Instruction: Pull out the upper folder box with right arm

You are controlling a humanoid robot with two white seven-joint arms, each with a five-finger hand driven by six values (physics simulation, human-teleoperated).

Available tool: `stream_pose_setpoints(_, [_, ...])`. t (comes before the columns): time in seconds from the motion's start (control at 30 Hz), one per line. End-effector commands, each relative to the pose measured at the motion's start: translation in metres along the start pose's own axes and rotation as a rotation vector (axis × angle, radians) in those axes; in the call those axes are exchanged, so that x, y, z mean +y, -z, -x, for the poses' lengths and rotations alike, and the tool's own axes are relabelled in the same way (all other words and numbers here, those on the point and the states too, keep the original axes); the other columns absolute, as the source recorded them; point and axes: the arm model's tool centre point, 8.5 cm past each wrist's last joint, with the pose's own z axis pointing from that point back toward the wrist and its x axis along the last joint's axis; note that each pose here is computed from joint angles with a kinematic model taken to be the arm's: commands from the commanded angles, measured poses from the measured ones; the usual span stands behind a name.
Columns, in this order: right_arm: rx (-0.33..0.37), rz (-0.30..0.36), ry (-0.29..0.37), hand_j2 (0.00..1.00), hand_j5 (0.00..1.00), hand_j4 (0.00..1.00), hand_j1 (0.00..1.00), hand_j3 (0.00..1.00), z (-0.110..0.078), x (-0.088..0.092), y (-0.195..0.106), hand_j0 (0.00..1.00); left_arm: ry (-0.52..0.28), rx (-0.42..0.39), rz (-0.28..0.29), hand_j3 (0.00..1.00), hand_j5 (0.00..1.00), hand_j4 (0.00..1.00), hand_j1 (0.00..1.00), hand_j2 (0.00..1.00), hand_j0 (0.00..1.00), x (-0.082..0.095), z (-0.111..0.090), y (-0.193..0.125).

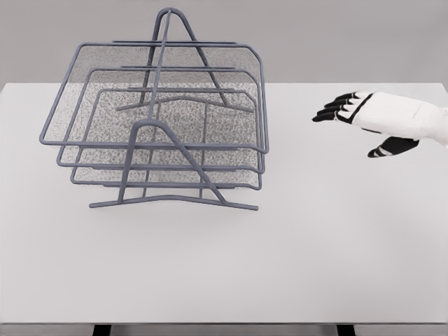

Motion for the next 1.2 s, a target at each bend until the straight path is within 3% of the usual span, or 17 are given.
stream_pose_setpoints(0.0, [-0.011,0.000,-0.012,1.00,1.00,1.00,1.00,1.00,-0.003,0.002,0.006,1.00,0.000,0.000,0.000,1.00,1.00,1.00,1.00,1.00,1.00,0.000,0.000,0.000])
stream_pose_setpoints(0.07, [-0.110,0.123,-0.002,1.00,1.00,1.00,1.00,1.00,-0.023,-0.020,0.047,1.00,0.001,0.000,0.000,1.00,1.00,1.00,1.00,1.00,1.00,0.000,0.000,0.000])
stream_pose_setpoints(0.13, [-0.158,0.180,-0.033,1.00,1.00,1.00,1.00,1.00,-0.037,-0.040,0.070,1.00,0.001,0.000,0.000,1.00,1.00,1.00,1.00,1.00,1.00,0.000,0.000,0.000])
stream_pose_setpoints(0.33, [-0.219,0.139,-0.005,1.00,1.00,1.00,1.00,1.00,-0.049,-0.032,0.105,1.00,0.001,0.000,0.000,1.00,1.00,1.00,1.00,1.00,1.00,0.000,0.000,0.000])
stream_pose_setpoints(0.67, [-0.211,0.082,0.053,1.00,1.00,1.00,1.00,1.00,-0.044,0.002,0.108,1.00,0.000,0.000,0.000,1.00,1.00,1.00,1.00,1.00,1.00,0.000,0.000,0.000])
stream_pose_setpoints(0.83, [-0.173,-0.010,0.028,1.00,1.00,1.00,1.00,1.00,-0.046,0.038,0.115,1.00,0.000,0.000,0.000,1.00,1.00,1.00,1.00,1.00,1.00,0.000,0.000,0.000])
stream_pose_setpoints(0.9, [-0.185,-0.003,0.000,1.00,1.00,1.00,1.00,1.00,-0.043,0.035,0.107,1.00,0.001,0.000,0.000,1.00,1.00,1.00,1.00,1.00,1.00,0.000,0.000,0.000])
stream_pose_setpoints(0.97, [-0.117,0.019,-0.015,1.00,1.00,1.00,1.00,1.00,-0.023,0.024,0.079,1.00,0.000,0.000,0.000,1.00,1.00,1.00,1.00,1.00,1.00,0.000,0.000,0.000])
stream_pose_setpoints(1.1, [-0.094,0.031,-0.011,1.00,1.00,1.00,1.00,1.00,-0.013,0.014,0.058,1.00,0.000,0.000,0.000,1.00,1.00,1.00,1.00,1.00,1.00,0.000,0.000,0.000])
stream_pose_setpoints(1.17, [-0.078,0.010,-0.011,1.00,1.00,1.00,1.00,1.00,-0.010,0.019,0.051,1.00,0.000,0.000,0.000,1.00,1.00,1.00,1.00,1.00,1.00,0.000,0.000,0.000])
